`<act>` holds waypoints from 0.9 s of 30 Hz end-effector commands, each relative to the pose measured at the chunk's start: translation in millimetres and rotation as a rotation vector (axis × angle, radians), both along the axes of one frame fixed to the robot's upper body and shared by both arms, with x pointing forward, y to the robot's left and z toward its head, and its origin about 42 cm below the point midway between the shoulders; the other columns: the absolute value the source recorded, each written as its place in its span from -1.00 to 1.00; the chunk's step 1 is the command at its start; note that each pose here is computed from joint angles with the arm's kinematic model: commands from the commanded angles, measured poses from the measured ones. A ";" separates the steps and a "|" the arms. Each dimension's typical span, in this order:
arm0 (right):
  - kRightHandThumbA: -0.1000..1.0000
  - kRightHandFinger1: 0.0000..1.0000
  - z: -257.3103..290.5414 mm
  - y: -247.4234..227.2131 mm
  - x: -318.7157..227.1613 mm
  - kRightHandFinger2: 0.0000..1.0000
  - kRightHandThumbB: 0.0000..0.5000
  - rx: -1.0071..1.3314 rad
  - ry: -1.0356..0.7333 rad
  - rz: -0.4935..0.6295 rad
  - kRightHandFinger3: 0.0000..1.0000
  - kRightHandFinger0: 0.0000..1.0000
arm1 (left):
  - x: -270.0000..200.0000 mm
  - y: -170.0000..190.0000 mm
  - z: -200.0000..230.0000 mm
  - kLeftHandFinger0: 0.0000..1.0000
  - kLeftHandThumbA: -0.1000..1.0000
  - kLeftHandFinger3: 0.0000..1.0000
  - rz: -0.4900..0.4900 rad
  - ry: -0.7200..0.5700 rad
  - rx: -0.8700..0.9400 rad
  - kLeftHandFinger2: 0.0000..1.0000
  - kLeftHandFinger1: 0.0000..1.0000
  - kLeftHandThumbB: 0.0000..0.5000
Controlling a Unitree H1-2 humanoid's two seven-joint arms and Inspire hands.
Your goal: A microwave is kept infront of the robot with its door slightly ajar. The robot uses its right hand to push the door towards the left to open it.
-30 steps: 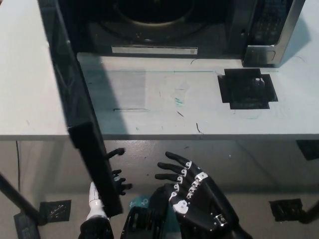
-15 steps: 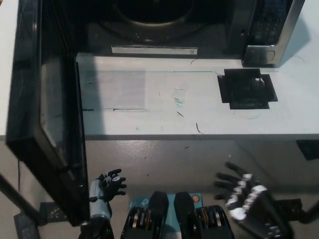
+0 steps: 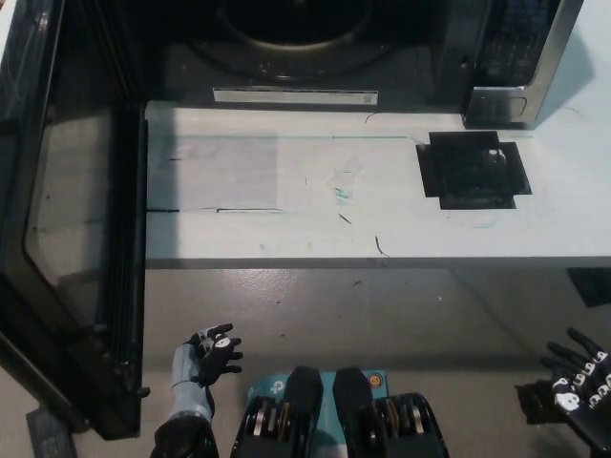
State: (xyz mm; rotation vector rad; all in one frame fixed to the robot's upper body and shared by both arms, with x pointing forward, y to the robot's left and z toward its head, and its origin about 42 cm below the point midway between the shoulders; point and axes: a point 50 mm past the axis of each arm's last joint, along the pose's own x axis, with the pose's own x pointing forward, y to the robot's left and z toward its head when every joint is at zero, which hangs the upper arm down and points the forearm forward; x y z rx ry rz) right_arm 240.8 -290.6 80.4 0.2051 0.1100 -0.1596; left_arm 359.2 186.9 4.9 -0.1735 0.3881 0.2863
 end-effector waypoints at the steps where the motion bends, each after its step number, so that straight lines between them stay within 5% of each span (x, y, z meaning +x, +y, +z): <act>1: -0.21 0.39 0.0 2.2 12.4 0.43 -0.10 0.000 -0.102 -0.111 0.64 0.07 | 10.9 -1.3 12.7 -0.20 -0.70 -0.05 0.020 -0.048 0.023 -0.17 -0.21 -1.00; 15: -0.18 0.17 -26.1 26.1 18.9 0.28 0.04 0.050 -0.068 -0.165 0.57 -0.08 | 14.3 -0.4 14.5 -0.26 -0.79 -0.05 0.029 -0.060 0.006 -0.19 -0.24 -1.00; 27: -0.33 0.04 -33.3 28.0 14.8 0.24 -0.10 0.090 -0.082 -0.196 0.57 -0.20 | 14.1 -0.8 15.3 -0.15 -0.69 -0.04 0.037 -0.054 0.001 -0.19 -0.18 -1.00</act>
